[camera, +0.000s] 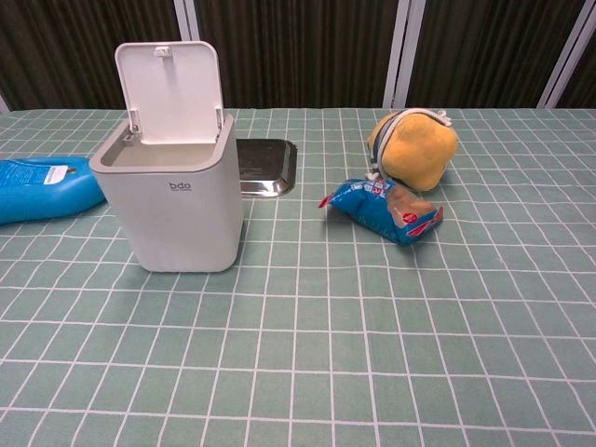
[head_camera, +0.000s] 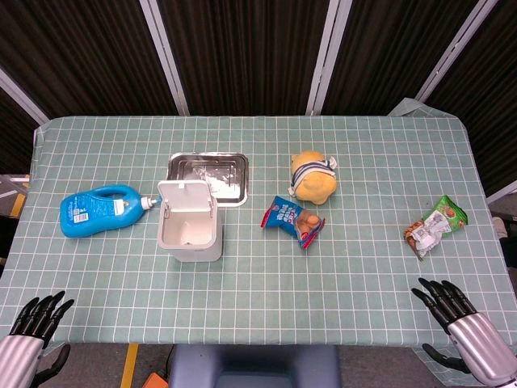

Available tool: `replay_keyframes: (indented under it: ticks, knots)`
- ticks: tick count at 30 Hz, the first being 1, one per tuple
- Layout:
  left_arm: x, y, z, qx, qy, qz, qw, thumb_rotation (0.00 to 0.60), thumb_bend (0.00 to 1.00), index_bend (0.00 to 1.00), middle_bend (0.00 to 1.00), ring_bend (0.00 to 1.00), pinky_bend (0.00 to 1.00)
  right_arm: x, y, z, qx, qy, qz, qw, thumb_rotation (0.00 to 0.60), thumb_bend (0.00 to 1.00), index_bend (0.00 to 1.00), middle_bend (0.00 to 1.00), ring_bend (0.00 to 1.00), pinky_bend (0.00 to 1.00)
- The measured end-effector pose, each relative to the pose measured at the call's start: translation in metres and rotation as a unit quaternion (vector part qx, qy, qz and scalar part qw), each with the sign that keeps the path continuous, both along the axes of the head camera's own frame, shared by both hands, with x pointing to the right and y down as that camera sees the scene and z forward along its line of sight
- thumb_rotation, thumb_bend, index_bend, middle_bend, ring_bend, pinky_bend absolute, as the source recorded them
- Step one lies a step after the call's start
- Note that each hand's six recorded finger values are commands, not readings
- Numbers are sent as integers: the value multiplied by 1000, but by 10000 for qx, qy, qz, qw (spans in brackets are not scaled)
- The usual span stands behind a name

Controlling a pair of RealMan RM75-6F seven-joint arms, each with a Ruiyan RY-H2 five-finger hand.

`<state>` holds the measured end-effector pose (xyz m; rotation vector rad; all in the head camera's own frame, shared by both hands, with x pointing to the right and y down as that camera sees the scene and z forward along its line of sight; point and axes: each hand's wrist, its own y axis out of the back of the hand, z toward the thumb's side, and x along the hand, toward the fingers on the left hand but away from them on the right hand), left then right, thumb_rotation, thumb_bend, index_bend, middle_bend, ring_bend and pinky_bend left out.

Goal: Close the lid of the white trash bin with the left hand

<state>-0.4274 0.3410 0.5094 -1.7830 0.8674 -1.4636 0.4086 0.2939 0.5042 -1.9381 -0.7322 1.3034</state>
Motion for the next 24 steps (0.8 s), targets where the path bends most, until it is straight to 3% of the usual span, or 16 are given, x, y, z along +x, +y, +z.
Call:
replay_keyframes:
  ticks: [4,6,7,9,11,13,16,19,24]
  knots:
    - [4,-5,3,49,176,-41,9998,600,452,69,0,0,15,1,-1,-1,68,1,7,10000,600,308,0,0,0,0]
    - [8,-16,4,171,315,-78,9993,600,451,66,2,0,75,2,-2,-2,106,9,38,9999,600,308,0,0,0,0]
    - [10,-22,4,235,368,-86,9990,600,452,66,32,14,155,2,-3,-2,123,14,54,9999,600,308,0,0,0,0]
    - [17,-39,4,379,504,-154,9979,600,458,69,257,192,441,2,-4,-2,182,26,92,9998,600,307,0,0,0,0]
    - [25,-58,2,521,672,-251,9961,600,471,81,664,567,814,1,-5,-3,250,19,117,9996,600,307,0,0,0,0]
    - [41,-86,3,581,962,-386,9929,600,481,100,900,820,974,-1,-5,-5,364,9,138,9992,600,307,0,0,0,0]
    - [59,-118,9,490,1160,-437,9911,600,485,141,1000,992,1000,-5,-3,-9,588,-35,96,9982,600,307,0,0,0,0]
    - [75,-155,19,441,1154,-417,9915,600,493,172,1000,1000,1000,-9,-1,-7,726,-30,64,9973,600,307,0,0,0,0]
    - [109,-213,33,354,1317,-538,9892,600,497,187,1000,1000,1000,-5,-6,6,616,189,131,9978,600,307,0,0,0,0]
